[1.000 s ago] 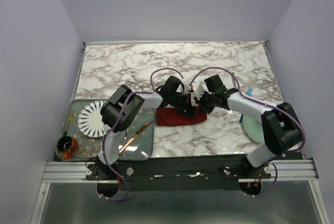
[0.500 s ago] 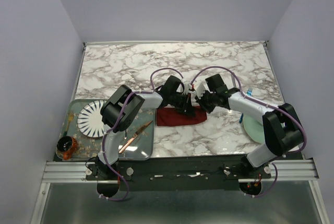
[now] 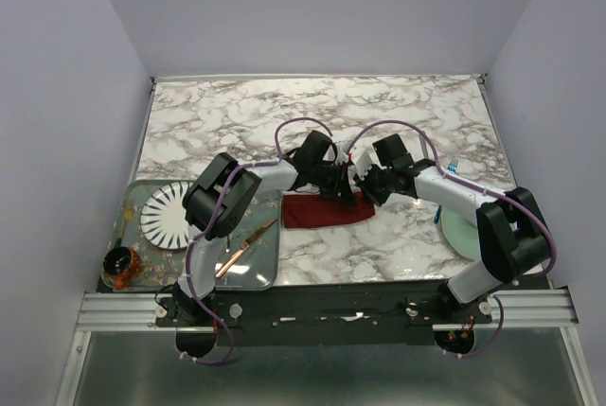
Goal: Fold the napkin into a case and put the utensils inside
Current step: Stuff the top corner of the smaller-rectangle-folded napkin into the folded napkin.
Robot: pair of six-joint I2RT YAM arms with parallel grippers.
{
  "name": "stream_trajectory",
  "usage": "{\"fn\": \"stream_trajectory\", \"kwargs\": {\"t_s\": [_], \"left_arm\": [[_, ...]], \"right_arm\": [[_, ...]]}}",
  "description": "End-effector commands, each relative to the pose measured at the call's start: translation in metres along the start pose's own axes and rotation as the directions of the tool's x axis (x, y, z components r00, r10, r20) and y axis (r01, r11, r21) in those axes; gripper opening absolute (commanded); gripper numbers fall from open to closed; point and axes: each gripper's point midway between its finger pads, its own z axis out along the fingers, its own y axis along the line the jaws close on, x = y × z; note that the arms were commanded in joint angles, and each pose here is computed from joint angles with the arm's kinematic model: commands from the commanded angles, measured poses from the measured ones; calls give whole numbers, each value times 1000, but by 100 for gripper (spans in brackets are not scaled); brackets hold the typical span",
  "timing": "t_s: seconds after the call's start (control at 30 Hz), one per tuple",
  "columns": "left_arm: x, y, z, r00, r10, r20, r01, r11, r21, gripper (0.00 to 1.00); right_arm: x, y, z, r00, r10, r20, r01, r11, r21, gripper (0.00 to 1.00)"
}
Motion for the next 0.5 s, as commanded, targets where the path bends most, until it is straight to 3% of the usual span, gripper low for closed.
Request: {"fn": "stream_trajectory", "kwargs": {"t_s": [0.0, 0.23, 0.33, 0.37, 0.47], "left_arm": [[-16, -2, 1, 999, 23, 29, -22, 1000, -16, 0], [-14, 17, 10, 1000, 24, -5, -25, 997, -75, 3], [-16, 17, 8, 999, 37, 2, -37, 997, -74, 17], [-16, 17, 7, 999, 36, 5, -35, 997, -75, 26], [-23, 12, -5, 998, 44, 53, -41, 997, -61, 36]], "right_arm": [[0, 4, -7, 1000, 0, 6, 0, 1000, -14, 1], [0, -6, -9, 1000, 13, -7, -12, 999, 38, 1], [1, -9, -10, 999, 36, -9, -35, 998, 53, 1], [1, -9, -10, 999, 41, -11, -40, 998, 54, 1], [6, -10, -8, 998, 55, -24, -53, 997, 60, 1]]}}
